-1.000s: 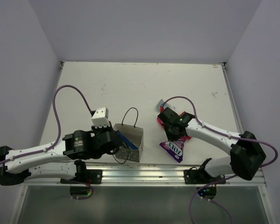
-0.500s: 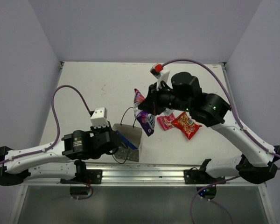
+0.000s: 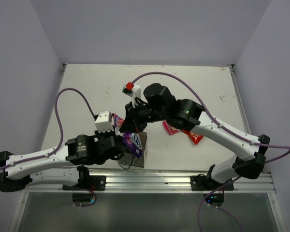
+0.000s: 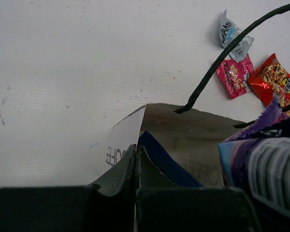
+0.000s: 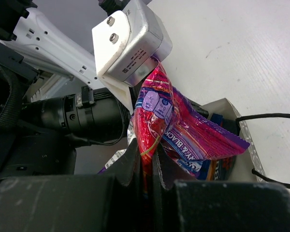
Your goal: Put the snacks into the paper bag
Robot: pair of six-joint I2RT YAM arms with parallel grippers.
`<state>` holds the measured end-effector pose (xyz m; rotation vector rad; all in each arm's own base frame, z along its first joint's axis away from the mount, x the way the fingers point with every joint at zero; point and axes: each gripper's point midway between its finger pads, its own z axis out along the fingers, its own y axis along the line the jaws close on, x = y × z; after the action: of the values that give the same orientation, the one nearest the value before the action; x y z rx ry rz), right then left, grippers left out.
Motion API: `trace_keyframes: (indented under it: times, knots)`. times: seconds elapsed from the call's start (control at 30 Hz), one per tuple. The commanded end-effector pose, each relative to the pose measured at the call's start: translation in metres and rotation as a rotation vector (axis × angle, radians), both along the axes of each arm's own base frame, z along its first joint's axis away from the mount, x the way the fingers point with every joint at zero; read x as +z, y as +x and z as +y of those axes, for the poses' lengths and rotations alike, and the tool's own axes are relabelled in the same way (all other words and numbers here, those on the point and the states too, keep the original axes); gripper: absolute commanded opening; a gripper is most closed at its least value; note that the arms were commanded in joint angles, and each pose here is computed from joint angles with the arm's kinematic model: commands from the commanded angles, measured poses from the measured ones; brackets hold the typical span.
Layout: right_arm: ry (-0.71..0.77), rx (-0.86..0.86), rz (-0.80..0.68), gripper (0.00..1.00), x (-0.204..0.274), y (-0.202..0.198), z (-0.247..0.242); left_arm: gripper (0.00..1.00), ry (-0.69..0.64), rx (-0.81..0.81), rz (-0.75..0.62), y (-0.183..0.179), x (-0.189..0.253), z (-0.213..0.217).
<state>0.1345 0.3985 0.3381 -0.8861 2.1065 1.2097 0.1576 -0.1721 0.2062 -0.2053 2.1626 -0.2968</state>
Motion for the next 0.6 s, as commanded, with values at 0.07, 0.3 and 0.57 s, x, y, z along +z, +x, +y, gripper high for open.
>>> trace_keyframes:
  times: [0.07, 0.3, 0.57]
  knots:
    - [0.049, 0.027, 0.035, 0.0, -0.004, -0.003, 0.014, 0.0, -0.062, 0.025, -0.037, 0.006, 0.018, -0.004]
    - [-0.039, 0.006, 0.076, 0.0, -0.047, 0.003, 0.018, 0.0, -0.071, 0.025, -0.041, 0.006, 0.021, -0.002]
    - [-0.065, -0.049, -0.008, 0.0, -0.04, 0.029, 0.017, 0.0, -0.071, 0.023, -0.034, 0.003, 0.02, 0.001]
